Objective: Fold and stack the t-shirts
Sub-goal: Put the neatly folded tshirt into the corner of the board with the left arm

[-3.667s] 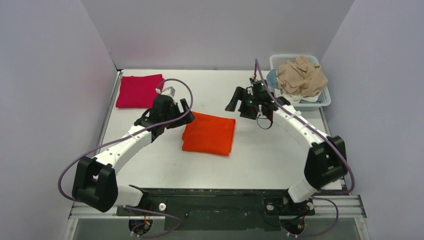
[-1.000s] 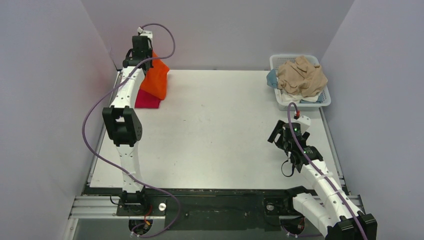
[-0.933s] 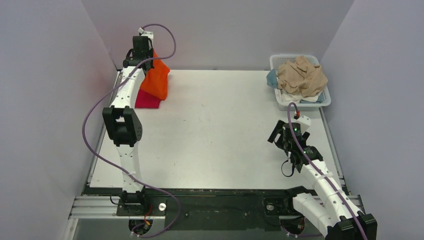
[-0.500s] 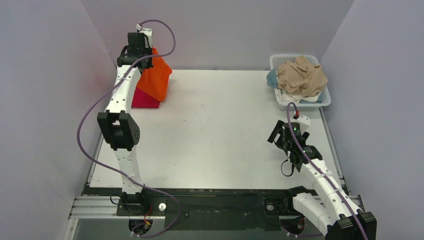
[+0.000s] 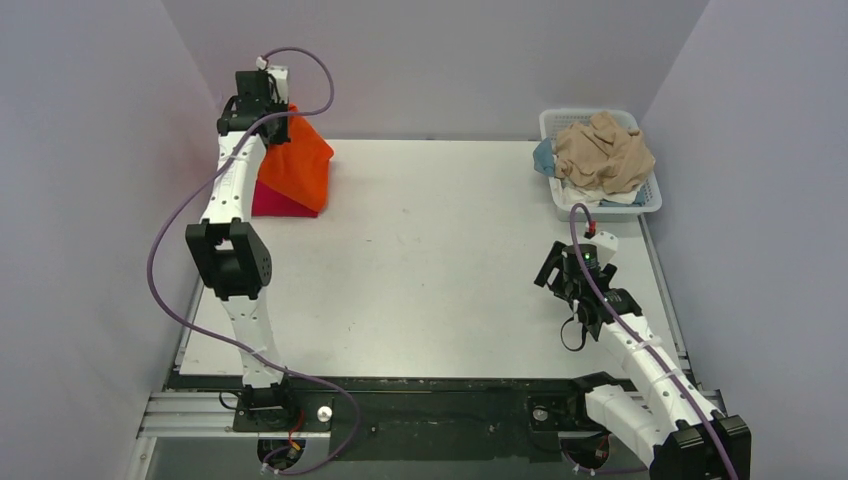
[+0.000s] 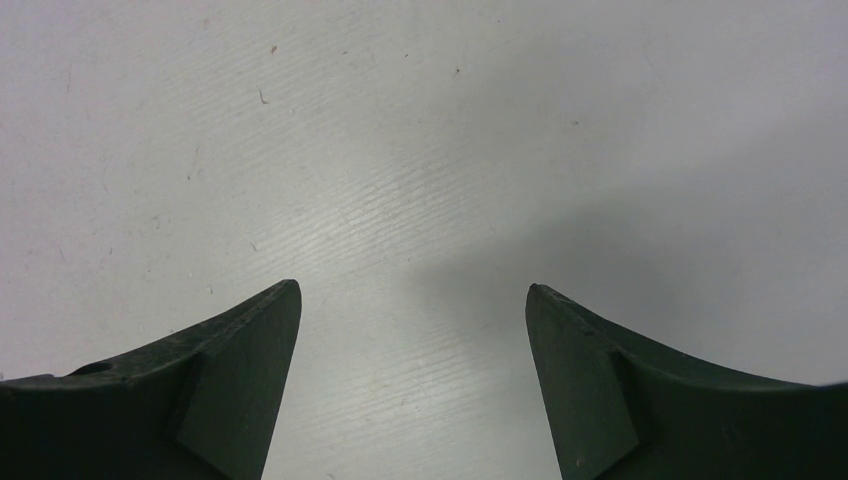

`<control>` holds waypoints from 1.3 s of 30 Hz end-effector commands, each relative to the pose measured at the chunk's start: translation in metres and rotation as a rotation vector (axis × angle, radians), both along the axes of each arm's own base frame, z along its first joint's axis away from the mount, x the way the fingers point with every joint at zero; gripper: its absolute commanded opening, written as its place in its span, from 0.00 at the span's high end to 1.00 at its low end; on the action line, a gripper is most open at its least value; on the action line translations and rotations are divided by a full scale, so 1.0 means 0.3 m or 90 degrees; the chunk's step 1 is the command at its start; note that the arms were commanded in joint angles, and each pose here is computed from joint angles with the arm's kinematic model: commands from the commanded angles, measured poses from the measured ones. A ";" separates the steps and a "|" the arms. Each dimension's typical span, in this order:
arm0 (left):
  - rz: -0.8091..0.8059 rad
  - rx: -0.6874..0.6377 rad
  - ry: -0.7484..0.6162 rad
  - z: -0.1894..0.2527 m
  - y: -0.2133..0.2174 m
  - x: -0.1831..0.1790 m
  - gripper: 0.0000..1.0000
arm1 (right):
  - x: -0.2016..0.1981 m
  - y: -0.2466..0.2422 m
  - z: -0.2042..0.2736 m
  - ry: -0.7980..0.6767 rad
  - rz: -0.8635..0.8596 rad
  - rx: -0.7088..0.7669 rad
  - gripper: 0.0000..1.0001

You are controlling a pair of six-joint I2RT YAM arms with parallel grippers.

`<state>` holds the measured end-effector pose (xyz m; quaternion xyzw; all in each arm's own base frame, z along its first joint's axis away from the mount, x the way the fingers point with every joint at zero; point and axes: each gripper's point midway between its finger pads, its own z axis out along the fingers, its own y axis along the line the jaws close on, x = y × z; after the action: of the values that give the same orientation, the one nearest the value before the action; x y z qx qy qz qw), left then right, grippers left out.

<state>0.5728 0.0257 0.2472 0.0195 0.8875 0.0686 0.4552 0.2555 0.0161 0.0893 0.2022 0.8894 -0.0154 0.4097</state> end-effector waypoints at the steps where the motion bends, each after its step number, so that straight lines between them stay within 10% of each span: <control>1: -0.017 0.005 0.003 -0.049 0.085 0.053 1.00 | 0.005 -0.026 0.005 -0.002 -0.024 -0.014 0.23; 20: 0.120 0.077 0.014 -0.237 0.315 0.163 1.00 | 0.008 -0.020 0.010 0.005 -0.028 -0.015 0.24; 23: 0.163 0.096 0.015 -0.261 0.356 0.165 0.72 | 0.007 -0.020 0.016 0.005 -0.029 -0.015 0.24; 24: 0.172 0.099 0.017 -0.267 0.365 0.164 0.40 | 0.007 -0.020 0.018 0.005 -0.029 -0.016 0.24; 26: 0.215 0.115 0.008 -0.255 0.398 0.157 0.21 | 0.006 -0.021 0.026 0.003 -0.029 -0.017 0.24; 31: 0.437 0.151 -0.110 -0.066 0.506 0.103 0.17 | 0.002 -0.025 0.058 -0.011 -0.036 -0.015 0.23; 39: 0.294 -0.028 -0.151 0.196 0.184 0.019 0.14 | -0.019 -0.038 0.135 -0.063 -0.053 0.000 0.18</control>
<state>0.5976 0.1451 0.1904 -0.1852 0.8418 0.2697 0.4293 0.2498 0.0100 0.1067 0.2211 0.8771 -0.0218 0.4259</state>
